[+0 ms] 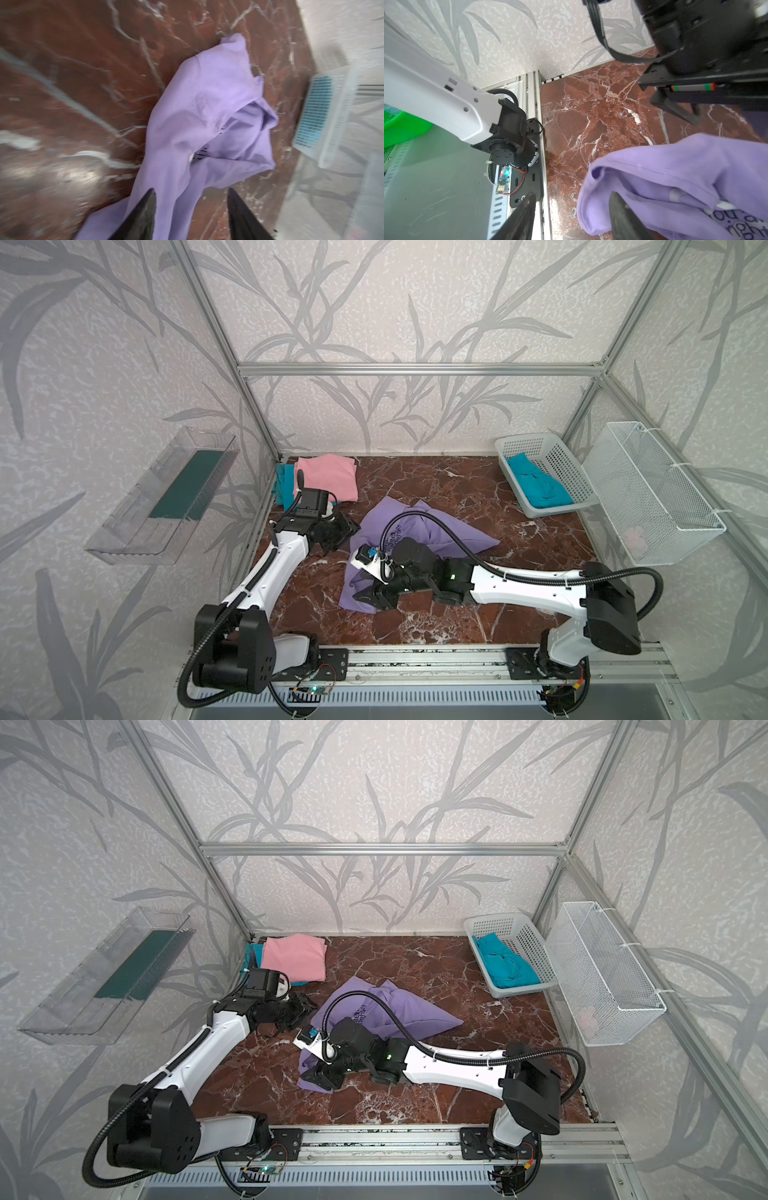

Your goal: Fold and stack the t-shirts

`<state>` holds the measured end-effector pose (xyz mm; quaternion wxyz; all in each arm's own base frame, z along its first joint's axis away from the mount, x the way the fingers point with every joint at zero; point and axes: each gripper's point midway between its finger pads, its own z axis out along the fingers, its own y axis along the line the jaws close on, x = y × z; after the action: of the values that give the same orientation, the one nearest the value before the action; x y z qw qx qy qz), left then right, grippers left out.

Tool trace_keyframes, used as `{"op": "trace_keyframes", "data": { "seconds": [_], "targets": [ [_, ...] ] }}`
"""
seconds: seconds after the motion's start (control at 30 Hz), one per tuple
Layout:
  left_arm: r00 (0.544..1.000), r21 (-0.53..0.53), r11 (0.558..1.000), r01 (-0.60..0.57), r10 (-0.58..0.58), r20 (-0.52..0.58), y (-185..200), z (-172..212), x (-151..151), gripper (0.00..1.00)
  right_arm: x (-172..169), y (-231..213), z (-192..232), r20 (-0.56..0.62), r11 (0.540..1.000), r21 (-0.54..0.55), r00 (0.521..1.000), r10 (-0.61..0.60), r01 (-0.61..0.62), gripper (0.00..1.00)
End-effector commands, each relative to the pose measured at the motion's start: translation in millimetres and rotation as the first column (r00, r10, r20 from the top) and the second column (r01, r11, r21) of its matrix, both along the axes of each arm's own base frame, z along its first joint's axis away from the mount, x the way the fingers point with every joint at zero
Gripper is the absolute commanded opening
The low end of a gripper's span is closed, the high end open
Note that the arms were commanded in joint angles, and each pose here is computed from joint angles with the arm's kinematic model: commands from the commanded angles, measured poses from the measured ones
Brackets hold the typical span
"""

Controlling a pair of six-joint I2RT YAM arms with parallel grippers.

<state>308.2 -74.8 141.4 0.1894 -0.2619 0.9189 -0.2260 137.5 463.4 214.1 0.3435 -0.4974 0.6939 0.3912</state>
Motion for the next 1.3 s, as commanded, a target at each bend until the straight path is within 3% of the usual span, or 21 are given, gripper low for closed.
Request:
{"op": "trace_keyframes", "data": {
  "seconds": [0.0,0.07,0.13,0.23,0.3,0.37,0.5,0.63,0.83,0.93,1.0,1.07,1.13,1.27],
  "targets": [
    [0.999,0.234,0.971,-0.042,0.043,0.0,37.6,17.0,-9.6,0.67,38.6,-29.0,32.8,0.099,0.991,0.03,0.987,-0.13,0.128,0.61],
    [0.999,0.262,0.965,-0.016,0.007,0.034,29.3,28.3,0.1,0.69,79.2,-58.4,35.4,0.093,0.958,0.031,0.953,-0.288,0.287,0.61],
    [0.997,0.301,0.952,0.055,-0.07,0.04,8.9,32.3,11.6,0.69,124.8,-98.7,31.7,0.058,0.883,0.0,0.881,-0.469,0.47,0.61],
    [0.971,0.356,0.907,0.227,-0.239,-0.01,-41.1,19.9,27.6,0.69,183.9,-167.7,14.2,-0.051,0.69,-0.137,0.691,-0.721,0.711,0.58],
    [0.952,0.373,0.877,0.302,-0.298,-0.07,-62.7,5.2,37.1,0.71,200.8,-196.1,-2.1,-0.14,0.619,-0.221,0.604,-0.785,0.754,0.55],
    [0.94,0.403,0.85,0.339,-0.325,-0.104,-76.7,-7.9,49.5,0.71,211.9,-216.3,-15.4,-0.208,0.583,-0.261,0.546,-0.812,0.769,0.55],
    [0.906,0.468,0.781,0.414,-0.401,-0.131,-106.1,-29.1,71.2,0.7,226.1,-251.3,-29.4,-0.17,0.492,-0.298,0.462,-0.87,0.818,0.6],
    [0.879,0.526,0.715,0.46,-0.451,-0.154,-125.5,-47.4,84.6,0.71,233.9,-267.3,-41.6,-0.147,0.462,-0.372,0.44,-0.886,0.805,0.66],
    [0.874,0.583,0.665,0.466,-0.448,-0.188,-131.9,-69.2,106.0,0.72,236.1,-263.6,-55.0,-0.156,0.484,-0.443,0.467,-0.87,0.755,0.66],
    [0.875,0.624,0.631,0.461,-0.441,-0.2,-129.0,-78.2,114.1,0.68,237.8,-272.2,-62.3,-0.114,0.443,-0.465,0.445,-0.888,0.767,0.66],
    [0.881,0.658,0.602,0.452,-0.418,-0.222,-121.8,-83.1,117.5,0.57,240.4,-276.0,-64.4,-0.084,0.425,-0.472,0.441,-0.894,0.772,0.67],
    [0.881,0.689,0.566,0.453,-0.402,-0.25,-114.7,-85.0,119.7,0.26,243.6,-278.8,-66.4,-0.066,0.413,-0.479,0.437,-0.897,0.775,0.67],
    [0.892,0.72,0.542,0.434,-0.372,-0.258,-107.1,-79.0,121.8,0.02,246.2,-277.6,-69.1,-0.06,0.411,-0.482,0.439,-0.897,0.774,0.67],
    [0.915,0.756,0.535,0.376,-0.343,-0.212,-94.1,-45.6,125.2,0.0,248.4,-277.7,-89.4,-0.045,0.396,-0.527,0.441,-0.897,0.752,0.67]
  ]
}}
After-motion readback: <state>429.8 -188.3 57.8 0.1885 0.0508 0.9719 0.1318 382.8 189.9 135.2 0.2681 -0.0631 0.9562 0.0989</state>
